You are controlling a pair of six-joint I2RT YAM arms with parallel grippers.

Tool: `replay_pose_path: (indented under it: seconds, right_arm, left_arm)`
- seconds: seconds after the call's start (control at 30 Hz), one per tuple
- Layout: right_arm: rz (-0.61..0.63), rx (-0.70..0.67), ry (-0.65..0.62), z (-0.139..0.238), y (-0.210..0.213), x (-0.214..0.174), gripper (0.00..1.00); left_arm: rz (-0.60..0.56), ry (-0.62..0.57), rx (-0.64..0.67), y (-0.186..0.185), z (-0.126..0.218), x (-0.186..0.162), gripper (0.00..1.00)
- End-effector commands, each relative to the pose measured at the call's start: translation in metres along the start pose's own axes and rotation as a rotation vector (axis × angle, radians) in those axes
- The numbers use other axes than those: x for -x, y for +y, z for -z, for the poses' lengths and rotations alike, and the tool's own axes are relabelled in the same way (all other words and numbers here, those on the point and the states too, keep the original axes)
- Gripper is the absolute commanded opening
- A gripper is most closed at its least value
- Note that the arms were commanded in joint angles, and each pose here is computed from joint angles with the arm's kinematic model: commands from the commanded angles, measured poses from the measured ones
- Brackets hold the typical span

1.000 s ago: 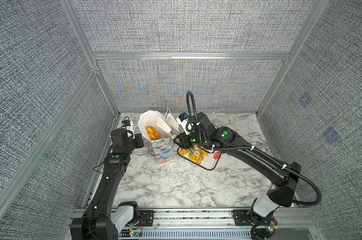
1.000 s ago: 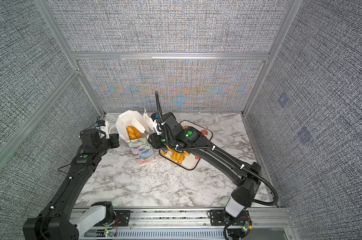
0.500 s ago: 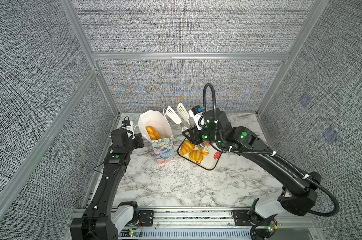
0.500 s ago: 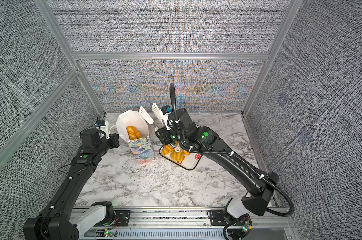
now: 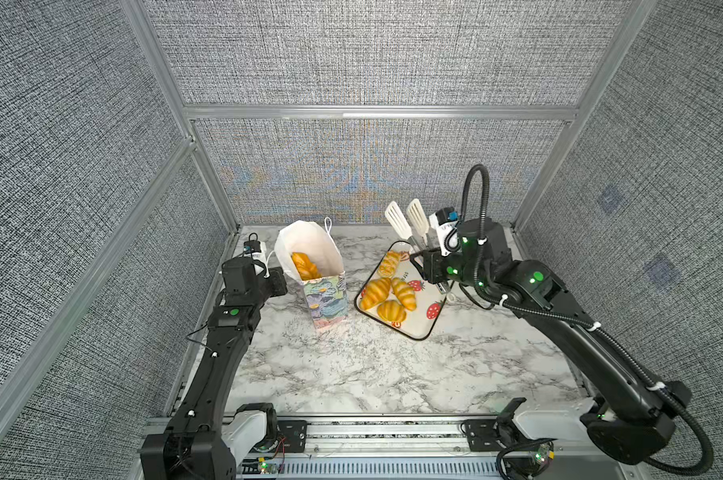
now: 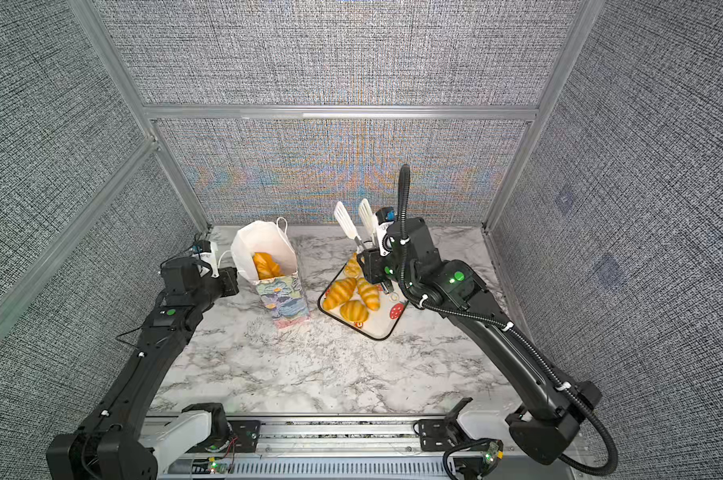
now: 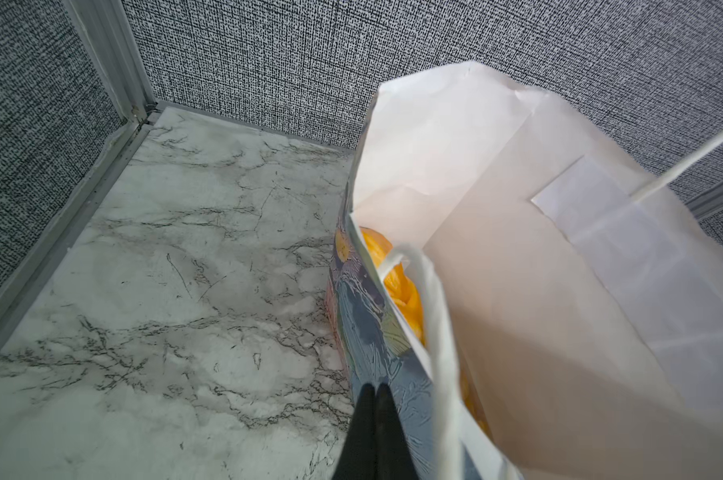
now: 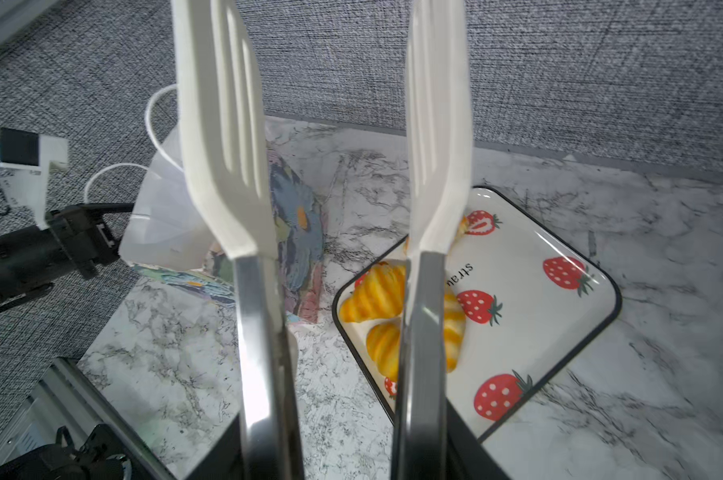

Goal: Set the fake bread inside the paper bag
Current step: 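Move the empty tongs with the right gripper back over the bread tray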

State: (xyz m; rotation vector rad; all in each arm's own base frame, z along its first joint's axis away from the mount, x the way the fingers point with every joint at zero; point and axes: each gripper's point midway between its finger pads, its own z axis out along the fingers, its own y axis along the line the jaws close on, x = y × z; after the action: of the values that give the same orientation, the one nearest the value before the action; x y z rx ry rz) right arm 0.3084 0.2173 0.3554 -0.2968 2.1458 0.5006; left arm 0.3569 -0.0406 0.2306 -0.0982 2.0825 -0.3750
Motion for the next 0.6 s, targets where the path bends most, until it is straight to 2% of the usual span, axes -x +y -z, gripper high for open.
replay_pose_path:
  seconds: [0.0, 0.57]
  right_arm:
    - [-0.063, -0.024, 0.026, -0.003, -0.017, -0.009, 0.50]
    - [-0.201, -0.174, 0.295, -0.065, -0.077, -0.092, 0.50]
  left_arm:
    - [-0.006, -0.019, -0.006, -0.001, 0.000, 0.005, 0.00]
    - [-0.003, -0.015, -0.009, -0.001, -0.001, 0.004, 0.00]
